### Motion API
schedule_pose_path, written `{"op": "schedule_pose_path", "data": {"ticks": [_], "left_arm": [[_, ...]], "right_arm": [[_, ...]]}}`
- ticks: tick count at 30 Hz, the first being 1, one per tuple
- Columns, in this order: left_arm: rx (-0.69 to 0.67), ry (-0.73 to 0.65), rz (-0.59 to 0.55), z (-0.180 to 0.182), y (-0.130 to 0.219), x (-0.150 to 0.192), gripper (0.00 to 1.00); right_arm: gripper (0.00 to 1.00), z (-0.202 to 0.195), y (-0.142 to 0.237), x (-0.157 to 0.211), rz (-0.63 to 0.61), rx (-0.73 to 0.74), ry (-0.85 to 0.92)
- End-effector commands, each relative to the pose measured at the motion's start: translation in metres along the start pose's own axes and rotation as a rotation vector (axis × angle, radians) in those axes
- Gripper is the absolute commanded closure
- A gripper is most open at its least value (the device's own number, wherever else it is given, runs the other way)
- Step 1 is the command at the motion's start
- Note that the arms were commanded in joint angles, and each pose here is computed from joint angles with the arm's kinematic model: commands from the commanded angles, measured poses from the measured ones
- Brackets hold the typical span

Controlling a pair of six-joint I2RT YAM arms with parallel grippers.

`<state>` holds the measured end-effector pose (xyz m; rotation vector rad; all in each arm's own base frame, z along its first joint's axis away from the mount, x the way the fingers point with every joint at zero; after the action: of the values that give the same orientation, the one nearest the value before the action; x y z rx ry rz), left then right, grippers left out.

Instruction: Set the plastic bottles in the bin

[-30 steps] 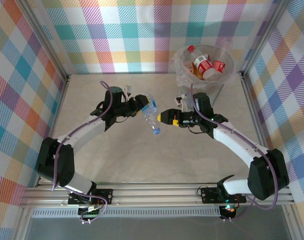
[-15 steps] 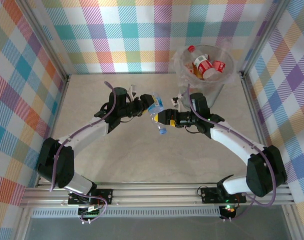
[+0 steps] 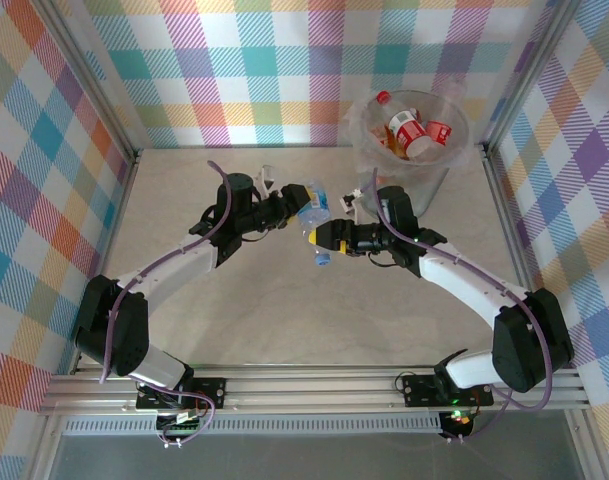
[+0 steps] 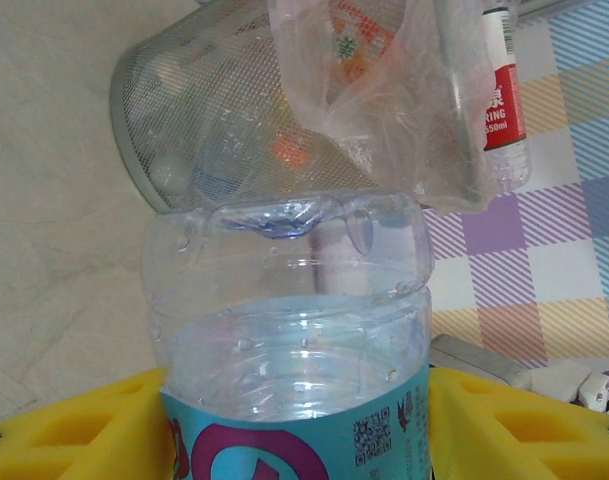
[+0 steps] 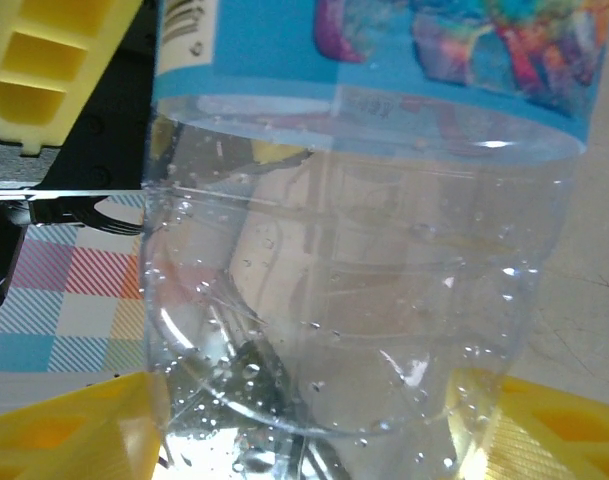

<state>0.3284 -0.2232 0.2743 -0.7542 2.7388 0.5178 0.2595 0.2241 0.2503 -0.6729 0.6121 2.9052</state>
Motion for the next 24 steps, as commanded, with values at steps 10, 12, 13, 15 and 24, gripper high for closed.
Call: {"op": "schedule_pose_path", "data": {"ticks": [10, 12, 13, 15, 24], "left_arm": [[0.061, -0.020, 0.011, -0.019, 0.006, 0.006, 0.33], [0.065, -0.029, 0.009, -0.021, 0.007, 0.006, 0.27], [0.066, -0.033, 0.008, -0.022, 0.008, 0.005, 0.20], [0.068, -0.050, 0.007, -0.026, 0.009, 0.004, 0.05], [-0.056, -0.223, -0.006, -0.039, 0.032, 0.001, 0.00]], "right_arm": [[0.39, 0.009, 0.009, 0.001, -0.026, 0.037, 0.061], [0.40, 0.010, 0.010, 0.001, -0.026, 0.041, 0.066], [0.41, 0.011, 0.011, 0.001, -0.028, 0.044, 0.068], [0.41, 0.011, 0.013, 0.002, -0.036, 0.053, 0.070], [0.42, 0.024, 0.044, 0.002, -0.097, 0.191, 0.136]]}}
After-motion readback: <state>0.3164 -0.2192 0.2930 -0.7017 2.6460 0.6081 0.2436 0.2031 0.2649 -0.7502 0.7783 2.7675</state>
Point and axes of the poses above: each hand's point on the last joint's axis, 136 mm out from that joint toward the fingers, its own y axis back along the fingers, its own z axis along the line the jaws close on, x = y × z, the point moved 8 cm from there along y, back along the fingers, and after that the axes turned 1 degree about y, right-handed, at the moved point
